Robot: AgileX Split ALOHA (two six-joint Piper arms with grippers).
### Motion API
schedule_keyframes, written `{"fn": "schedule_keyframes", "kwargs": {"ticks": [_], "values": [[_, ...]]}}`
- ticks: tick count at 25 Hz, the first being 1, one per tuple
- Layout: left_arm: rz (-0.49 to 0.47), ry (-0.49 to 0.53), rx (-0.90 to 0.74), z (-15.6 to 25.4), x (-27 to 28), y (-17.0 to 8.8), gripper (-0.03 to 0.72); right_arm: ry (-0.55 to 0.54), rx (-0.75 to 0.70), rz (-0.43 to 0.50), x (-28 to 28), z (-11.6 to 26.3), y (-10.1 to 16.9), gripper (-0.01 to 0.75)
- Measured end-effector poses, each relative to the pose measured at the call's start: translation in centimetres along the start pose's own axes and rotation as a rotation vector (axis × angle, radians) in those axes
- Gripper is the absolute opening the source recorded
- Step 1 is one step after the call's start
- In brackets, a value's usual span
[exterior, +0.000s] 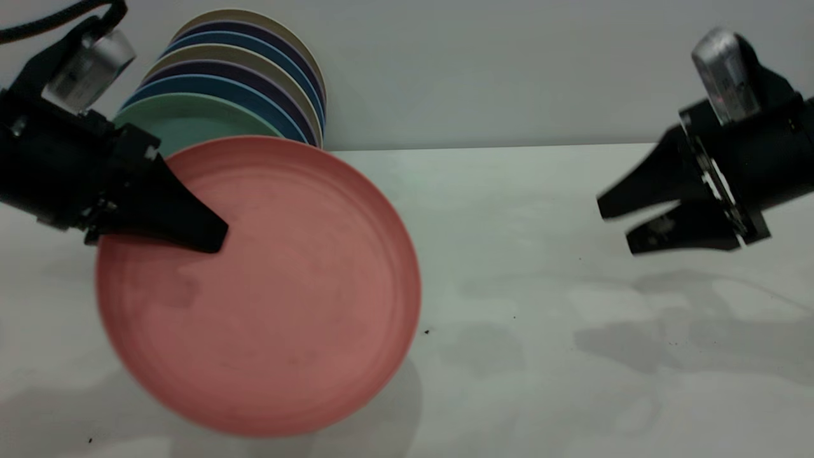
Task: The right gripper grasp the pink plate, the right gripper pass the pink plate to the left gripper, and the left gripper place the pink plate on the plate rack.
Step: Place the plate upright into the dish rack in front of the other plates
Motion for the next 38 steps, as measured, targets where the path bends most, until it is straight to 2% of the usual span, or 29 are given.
{"fn": "schedule_keyframes", "kwargs": {"ticks": [5, 11, 16, 23, 26, 31, 38], "values": [[0.008, 0.087, -0.309, -2.4, 1.5, -0.4, 0.126, 0.107, 0.008, 0.092, -0.3, 1.6, -1.0, 0.554], [-0.105, 0.194, -0.706, -6.2, 4.6, 0.7, 0.126, 0.117, 0.006, 0.105, -0.3, 1.7, -1.2, 0.554], [-0.211, 0.138, -0.938, -10.6, 6.9, 0.8, 0.126, 0.115, 0.006, 0.111, -0.3, 1.7, -1.3, 0.554], [-0.240, 0.084, -1.273, -13.2, 7.9, -0.2, 0.126, 0.115, 0.006, 0.111, -0.3, 1.7, -1.3, 0.554], [-0.278, 0.071, -1.336, -13.7, 7.9, 0.1, 0.126, 0.115, 0.006, 0.111, -0.3, 1.7, -1.3, 0.554], [-0.380, 0.021, -1.351, -15.2, 8.2, 0.7, 0.126, 0.115, 0.006, 0.111, -0.3, 1.7, -1.3, 0.554], [-0.395, -0.025, -1.324, -15.8, 8.2, 0.6, 0.126, 0.114, 0.006, 0.112, -0.3, 1.7, -1.3, 0.554]]}}
Point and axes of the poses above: a point on each arm's last joint axis where the gripper is mounted, x pointing back along that axis away from the gripper, y along the wrist's bending axis when the last joint is at zero, z = x × y, the point moved 6 cm from there along -x, pointing out along that axis toward the gripper, and after that the axes turned 3 degrees about x, right-handed, at the moved point
